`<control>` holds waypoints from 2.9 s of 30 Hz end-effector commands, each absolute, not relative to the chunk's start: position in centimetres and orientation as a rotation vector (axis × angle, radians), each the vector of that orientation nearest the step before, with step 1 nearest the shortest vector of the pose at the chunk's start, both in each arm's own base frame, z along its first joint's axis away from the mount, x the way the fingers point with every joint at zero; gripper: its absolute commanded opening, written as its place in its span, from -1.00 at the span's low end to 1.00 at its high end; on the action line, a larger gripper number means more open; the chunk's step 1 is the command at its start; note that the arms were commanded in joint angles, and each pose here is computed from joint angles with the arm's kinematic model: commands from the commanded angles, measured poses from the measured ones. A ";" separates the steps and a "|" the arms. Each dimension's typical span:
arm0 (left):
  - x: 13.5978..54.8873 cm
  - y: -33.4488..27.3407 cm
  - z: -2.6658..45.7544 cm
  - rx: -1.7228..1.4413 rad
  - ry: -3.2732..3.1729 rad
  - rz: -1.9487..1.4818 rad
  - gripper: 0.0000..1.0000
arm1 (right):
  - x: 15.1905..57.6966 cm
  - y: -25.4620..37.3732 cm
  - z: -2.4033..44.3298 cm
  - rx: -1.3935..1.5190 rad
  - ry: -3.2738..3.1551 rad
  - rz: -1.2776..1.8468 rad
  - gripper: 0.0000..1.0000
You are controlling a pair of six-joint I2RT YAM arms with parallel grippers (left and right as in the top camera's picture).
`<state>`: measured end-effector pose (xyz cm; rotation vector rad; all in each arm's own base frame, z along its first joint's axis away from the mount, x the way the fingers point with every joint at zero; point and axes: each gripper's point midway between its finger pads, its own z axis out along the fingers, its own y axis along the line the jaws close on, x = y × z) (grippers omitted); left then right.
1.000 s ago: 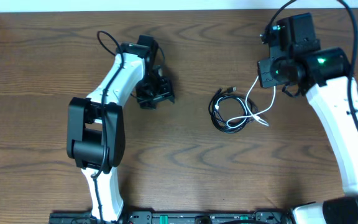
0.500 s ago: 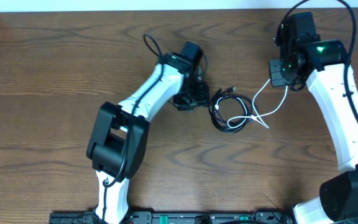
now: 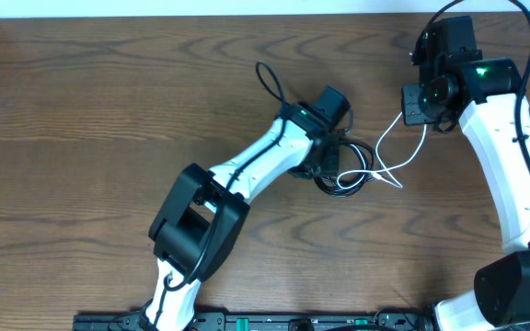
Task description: Untangle cables
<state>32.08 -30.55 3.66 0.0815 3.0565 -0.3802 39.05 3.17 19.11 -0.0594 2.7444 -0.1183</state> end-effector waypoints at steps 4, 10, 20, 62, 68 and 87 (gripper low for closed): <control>32.0 -29.0 2.1 0.000 3.006 -0.142 -0.09 | 39.2 3.1 19.4 -0.035 2.739 -0.107 -0.98; 32.3 -29.3 1.5 -0.012 2.986 -0.165 -0.10 | 39.1 3.1 19.3 -0.035 2.739 -0.106 -0.98; 32.6 -29.7 1.0 -0.026 2.967 -0.202 -0.10 | 39.1 3.5 19.3 -0.043 2.743 -0.074 -0.98; 36.4 -9.3 1.1 -0.326 3.197 -0.121 -0.85 | 39.9 0.4 19.6 -0.108 2.717 -0.104 -0.98; 36.7 -5.7 1.1 -0.502 3.188 -0.119 -0.85 | 39.5 -5.9 19.9 0.205 2.702 -0.290 -0.98; 36.7 -6.6 1.7 -0.489 3.202 -0.406 -0.66 | 40.2 -1.3 21.2 -0.006 2.601 0.489 -0.98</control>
